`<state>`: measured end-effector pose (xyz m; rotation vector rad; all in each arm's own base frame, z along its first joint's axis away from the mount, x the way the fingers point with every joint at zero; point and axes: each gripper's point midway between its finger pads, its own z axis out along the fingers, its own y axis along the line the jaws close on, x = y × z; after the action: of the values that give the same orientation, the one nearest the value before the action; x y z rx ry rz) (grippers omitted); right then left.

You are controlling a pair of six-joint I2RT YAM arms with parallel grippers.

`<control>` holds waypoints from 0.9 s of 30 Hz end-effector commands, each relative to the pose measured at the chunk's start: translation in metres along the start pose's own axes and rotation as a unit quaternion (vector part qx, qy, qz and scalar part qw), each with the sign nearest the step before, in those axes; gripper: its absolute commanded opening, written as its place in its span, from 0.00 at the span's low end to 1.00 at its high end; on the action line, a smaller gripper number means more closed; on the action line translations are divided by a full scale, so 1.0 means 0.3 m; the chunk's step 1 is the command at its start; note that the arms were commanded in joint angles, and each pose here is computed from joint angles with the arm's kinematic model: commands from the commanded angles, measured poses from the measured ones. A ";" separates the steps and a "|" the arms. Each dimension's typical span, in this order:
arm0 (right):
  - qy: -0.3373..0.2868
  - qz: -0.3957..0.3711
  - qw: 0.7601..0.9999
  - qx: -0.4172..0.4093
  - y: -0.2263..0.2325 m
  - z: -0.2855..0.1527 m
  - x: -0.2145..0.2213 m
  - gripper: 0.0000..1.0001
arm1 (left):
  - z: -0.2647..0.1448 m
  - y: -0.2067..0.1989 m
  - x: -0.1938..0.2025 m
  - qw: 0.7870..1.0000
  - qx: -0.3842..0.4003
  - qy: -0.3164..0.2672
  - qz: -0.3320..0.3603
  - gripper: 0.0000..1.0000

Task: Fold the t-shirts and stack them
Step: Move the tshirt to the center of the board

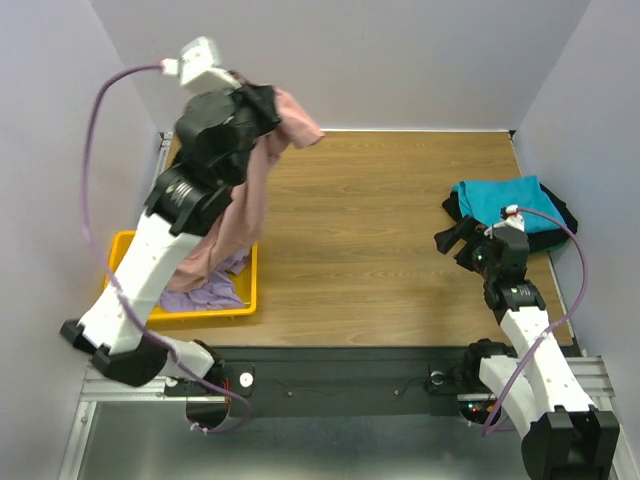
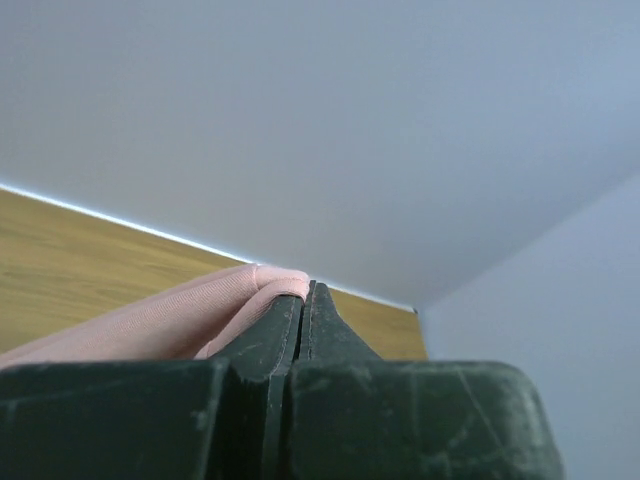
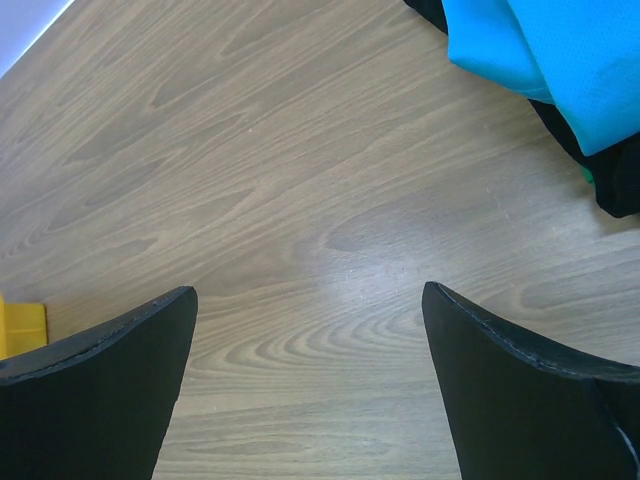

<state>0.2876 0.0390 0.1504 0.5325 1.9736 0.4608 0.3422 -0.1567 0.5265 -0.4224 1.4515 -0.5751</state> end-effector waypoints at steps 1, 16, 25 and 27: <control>-0.034 -0.011 0.999 0.017 -0.026 0.001 -0.036 1.00 | -0.036 -0.318 -0.116 0.989 0.139 -0.041 -0.006 0.00; -0.092 -0.014 0.994 0.050 -0.051 -0.086 -0.112 1.00 | -0.004 -0.482 0.011 0.991 0.120 -0.043 -0.031 0.00; -0.070 -0.014 0.996 0.054 -0.056 -0.072 -0.089 1.00 | 0.204 0.208 0.595 0.991 -0.027 0.128 0.003 0.21; -0.052 -0.016 0.997 0.061 -0.065 -0.053 -0.071 1.00 | 0.219 0.343 0.706 0.984 -0.062 0.166 0.018 0.90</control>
<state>0.2715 0.0100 0.1530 0.6032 1.9104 0.2940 0.4125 -0.2147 0.3654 -0.3537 1.7073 -0.5162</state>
